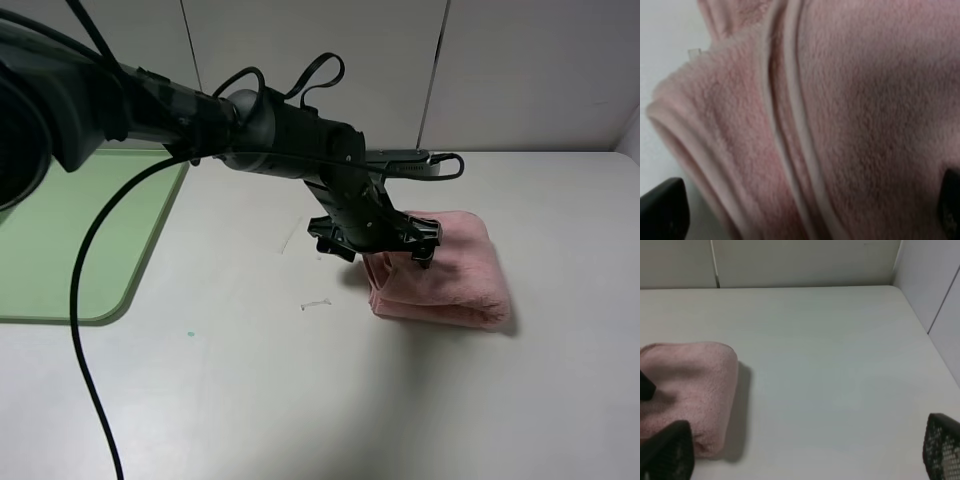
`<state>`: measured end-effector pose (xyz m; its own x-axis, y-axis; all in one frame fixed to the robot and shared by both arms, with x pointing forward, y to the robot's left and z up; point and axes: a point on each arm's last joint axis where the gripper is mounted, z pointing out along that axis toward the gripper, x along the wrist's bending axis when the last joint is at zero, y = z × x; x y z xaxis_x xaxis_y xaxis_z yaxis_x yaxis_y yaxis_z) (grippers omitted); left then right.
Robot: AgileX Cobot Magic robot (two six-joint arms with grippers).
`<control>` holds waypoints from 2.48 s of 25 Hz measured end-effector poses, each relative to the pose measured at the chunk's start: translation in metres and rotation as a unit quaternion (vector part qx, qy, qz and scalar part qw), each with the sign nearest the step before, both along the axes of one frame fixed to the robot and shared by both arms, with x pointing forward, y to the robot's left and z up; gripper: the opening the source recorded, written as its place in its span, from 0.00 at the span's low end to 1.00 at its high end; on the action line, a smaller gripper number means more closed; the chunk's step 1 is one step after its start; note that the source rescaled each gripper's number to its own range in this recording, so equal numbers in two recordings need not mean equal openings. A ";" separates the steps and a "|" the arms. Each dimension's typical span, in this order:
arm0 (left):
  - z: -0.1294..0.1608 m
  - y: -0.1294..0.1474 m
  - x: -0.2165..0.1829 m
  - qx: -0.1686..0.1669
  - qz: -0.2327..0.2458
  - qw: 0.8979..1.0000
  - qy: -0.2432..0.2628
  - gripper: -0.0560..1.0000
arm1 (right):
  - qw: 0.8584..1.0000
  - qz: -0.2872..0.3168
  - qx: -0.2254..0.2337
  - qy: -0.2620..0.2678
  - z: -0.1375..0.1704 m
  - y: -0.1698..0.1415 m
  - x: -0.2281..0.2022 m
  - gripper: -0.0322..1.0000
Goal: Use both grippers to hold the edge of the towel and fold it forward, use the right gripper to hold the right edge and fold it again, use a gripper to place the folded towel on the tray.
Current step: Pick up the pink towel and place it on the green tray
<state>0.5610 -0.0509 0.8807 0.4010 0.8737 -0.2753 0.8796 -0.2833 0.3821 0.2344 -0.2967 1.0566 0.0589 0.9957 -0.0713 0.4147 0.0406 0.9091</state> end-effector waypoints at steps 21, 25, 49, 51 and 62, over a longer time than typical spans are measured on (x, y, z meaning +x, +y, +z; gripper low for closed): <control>-0.024 -0.016 -0.005 -0.022 0.007 1.000 -0.008 0.43 | 1.000 -0.003 -0.004 0.000 0.000 -0.001 0.000 1.00; -0.024 -0.016 -0.005 -0.023 0.008 1.000 -0.007 0.23 | 1.000 -0.003 -0.004 0.000 0.000 -0.001 0.000 1.00; 0.051 0.061 0.016 0.116 -0.053 0.991 0.039 0.22 | 1.000 -0.003 -0.004 0.000 0.000 -0.001 0.000 1.00; 0.058 0.072 0.022 0.120 -0.050 0.991 0.041 0.22 | 1.000 -0.003 -0.004 0.000 0.000 -0.001 0.000 1.00; 0.088 0.171 0.046 0.123 0.035 0.991 0.047 0.22 | 1.000 -0.003 -0.004 0.000 0.000 -0.001 0.000 1.00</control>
